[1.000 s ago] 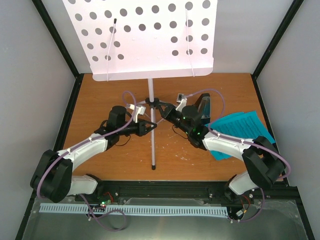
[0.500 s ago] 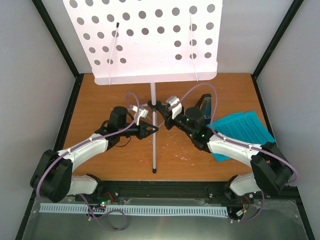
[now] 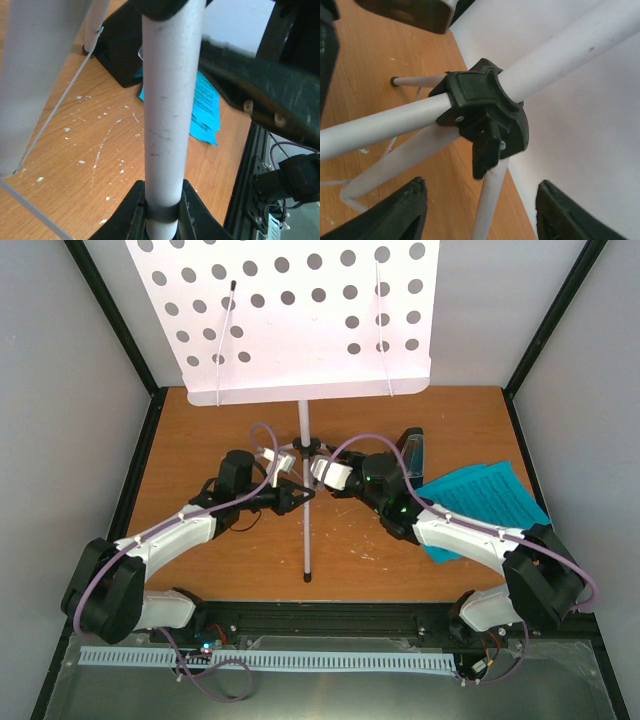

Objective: Pack up the instrument practice props

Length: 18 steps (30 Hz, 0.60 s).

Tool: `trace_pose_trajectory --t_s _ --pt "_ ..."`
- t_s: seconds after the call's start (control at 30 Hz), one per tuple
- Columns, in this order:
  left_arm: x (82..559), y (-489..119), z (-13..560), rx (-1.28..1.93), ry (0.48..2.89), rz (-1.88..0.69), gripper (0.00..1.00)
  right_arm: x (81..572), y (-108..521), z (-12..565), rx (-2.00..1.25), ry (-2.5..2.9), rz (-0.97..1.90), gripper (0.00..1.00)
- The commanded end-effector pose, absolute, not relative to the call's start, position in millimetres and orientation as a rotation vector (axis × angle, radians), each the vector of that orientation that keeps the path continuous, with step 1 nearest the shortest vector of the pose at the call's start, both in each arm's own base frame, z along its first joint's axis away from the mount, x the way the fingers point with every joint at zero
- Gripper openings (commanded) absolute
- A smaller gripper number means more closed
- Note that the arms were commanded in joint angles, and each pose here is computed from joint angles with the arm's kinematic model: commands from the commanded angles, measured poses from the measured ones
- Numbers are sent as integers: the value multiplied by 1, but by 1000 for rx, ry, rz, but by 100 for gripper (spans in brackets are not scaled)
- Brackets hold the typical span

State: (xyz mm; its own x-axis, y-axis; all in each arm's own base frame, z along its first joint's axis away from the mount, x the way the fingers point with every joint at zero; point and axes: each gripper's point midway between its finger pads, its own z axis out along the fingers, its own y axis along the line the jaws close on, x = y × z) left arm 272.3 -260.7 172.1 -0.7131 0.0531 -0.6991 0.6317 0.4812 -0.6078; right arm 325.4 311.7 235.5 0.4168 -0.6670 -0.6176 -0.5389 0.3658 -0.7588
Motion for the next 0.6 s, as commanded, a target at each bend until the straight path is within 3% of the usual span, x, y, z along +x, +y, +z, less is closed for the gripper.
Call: trace_pose_trajectory --t_s 0.0,0.1,0.2,0.37,0.57 --pt "287 -250 170 407 2197 -1190 20 309 303 270 -1132 1258 38 66" --pt "287 -248 171 390 2196 -1178 44 291 290 287 -965 1319 225 75" --pt "285 -246 175 385 2174 -1179 62 276 276 295 -772 1409 445 84" --pt "282 -246 176 395 2170 -1179 72 277 255 306 -304 1578 797 100" --pt "282 -242 187 374 2132 -1169 79 298 262 312 163 1629 1278 100"
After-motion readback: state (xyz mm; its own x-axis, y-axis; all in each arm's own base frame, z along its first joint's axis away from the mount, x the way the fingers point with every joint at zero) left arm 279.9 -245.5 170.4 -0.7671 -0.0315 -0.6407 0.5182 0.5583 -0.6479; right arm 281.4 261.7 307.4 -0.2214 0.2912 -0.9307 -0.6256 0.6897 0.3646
